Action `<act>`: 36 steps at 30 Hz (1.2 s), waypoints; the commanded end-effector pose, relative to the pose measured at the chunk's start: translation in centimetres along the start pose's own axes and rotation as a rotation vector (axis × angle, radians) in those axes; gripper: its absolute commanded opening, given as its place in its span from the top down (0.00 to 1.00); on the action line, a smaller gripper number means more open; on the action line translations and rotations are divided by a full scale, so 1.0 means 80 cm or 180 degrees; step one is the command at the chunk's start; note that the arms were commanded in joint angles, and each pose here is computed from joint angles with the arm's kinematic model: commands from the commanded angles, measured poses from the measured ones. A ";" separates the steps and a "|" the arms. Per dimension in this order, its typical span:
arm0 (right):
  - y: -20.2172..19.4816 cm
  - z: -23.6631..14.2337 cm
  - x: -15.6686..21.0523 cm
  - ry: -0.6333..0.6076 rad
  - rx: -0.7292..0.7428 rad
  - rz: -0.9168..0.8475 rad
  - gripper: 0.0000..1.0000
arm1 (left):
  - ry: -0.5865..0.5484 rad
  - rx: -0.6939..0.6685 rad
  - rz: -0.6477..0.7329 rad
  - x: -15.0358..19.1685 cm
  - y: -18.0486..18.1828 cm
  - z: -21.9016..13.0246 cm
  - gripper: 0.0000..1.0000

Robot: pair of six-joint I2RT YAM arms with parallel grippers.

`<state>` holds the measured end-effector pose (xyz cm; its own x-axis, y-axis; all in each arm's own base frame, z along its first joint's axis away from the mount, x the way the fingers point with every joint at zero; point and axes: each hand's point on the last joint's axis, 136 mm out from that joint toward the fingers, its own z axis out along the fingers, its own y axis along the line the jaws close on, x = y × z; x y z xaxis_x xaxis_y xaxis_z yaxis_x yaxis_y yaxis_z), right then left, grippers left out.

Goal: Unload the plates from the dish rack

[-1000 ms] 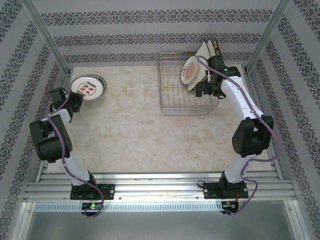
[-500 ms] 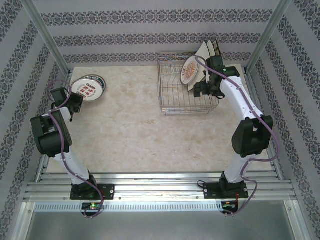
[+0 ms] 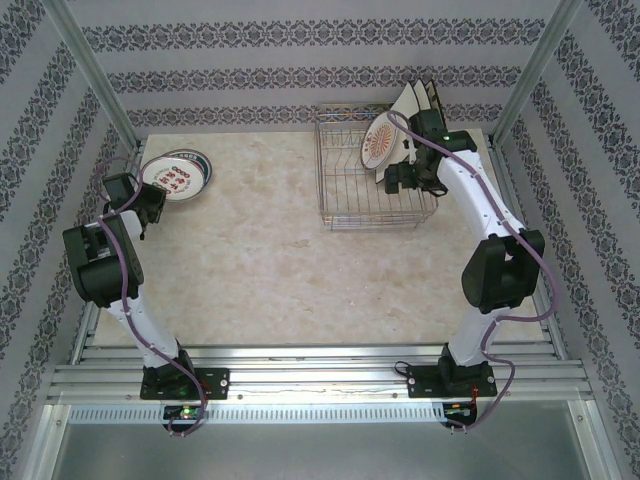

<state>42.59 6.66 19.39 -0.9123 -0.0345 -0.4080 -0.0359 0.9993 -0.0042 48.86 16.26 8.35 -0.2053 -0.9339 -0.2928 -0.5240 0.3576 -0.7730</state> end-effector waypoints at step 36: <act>0.008 0.000 -0.011 0.0079 0.0021 -0.0189 0.02 | 0.0164 -0.0918 0.0345 -0.014 0.044 0.016 0.71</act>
<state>43.41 7.08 19.39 -0.9192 -0.0718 -0.3873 -0.0696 0.9974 -0.0197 48.15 18.23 5.55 -0.2861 -0.9054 -0.3137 -0.6968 0.4213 -0.5805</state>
